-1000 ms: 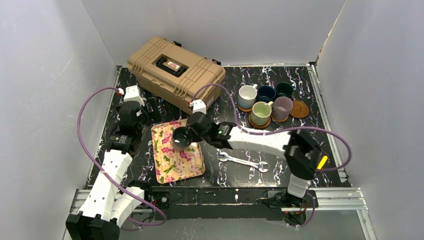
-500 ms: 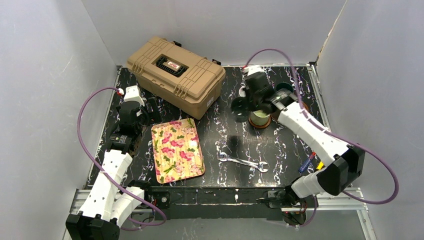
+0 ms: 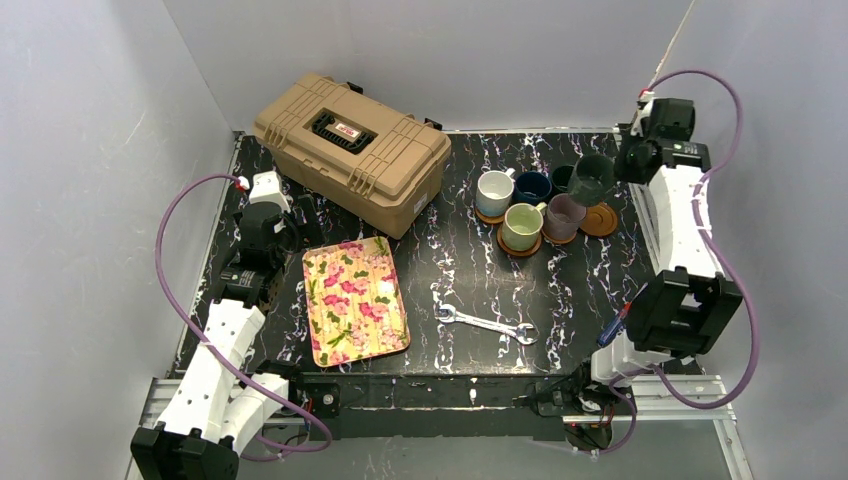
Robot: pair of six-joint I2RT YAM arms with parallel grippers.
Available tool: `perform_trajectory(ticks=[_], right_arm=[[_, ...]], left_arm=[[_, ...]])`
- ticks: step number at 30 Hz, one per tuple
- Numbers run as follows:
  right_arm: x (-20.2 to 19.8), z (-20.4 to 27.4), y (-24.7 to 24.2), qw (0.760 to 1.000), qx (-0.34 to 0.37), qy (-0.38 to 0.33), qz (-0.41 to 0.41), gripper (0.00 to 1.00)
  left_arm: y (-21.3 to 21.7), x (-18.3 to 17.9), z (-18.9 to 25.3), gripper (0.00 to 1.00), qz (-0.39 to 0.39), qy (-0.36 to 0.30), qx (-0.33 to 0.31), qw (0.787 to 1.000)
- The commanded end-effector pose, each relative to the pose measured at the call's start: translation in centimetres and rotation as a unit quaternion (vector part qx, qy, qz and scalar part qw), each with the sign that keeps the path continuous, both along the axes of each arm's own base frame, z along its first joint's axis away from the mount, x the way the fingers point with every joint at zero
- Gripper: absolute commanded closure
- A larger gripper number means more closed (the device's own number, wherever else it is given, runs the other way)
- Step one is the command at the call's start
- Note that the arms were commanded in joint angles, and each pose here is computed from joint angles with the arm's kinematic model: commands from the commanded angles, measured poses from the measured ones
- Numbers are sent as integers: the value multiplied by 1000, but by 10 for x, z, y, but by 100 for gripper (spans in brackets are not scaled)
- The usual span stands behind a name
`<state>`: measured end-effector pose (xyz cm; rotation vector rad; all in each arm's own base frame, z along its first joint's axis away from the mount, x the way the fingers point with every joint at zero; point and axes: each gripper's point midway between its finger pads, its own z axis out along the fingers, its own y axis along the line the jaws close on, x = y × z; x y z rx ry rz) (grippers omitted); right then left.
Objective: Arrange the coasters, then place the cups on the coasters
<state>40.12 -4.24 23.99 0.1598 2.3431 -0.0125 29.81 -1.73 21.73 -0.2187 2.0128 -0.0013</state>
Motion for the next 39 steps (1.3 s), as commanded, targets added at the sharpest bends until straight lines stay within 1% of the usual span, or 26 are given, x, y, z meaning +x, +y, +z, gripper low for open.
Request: perform_trajectory(ticks=[1, 4, 11, 21, 25, 39], right_arm=[[24, 35, -28, 998, 15, -62, 14, 99], [26, 23, -56, 999, 11, -45, -5, 99], [39, -11, -88, 1000, -12, 8, -21, 99], [49, -57, -97, 998, -20, 53, -13, 99], [50, -66, -101, 998, -27, 58, -18, 99], [61, -91, -93, 996, -21, 81, 8, 99]], left_arm=[[2, -1, 6, 2, 2, -3, 10, 1000], [0, 0, 5, 2, -2, -1, 11, 1000], [1, 0, 4, 2, 0, 3, 17, 1000], [2, 0, 5, 2, 0, 2, 18, 1000], [1, 0, 6, 2, -2, 1, 17, 1000], [0, 0, 7, 2, -5, -1, 19, 1000]])
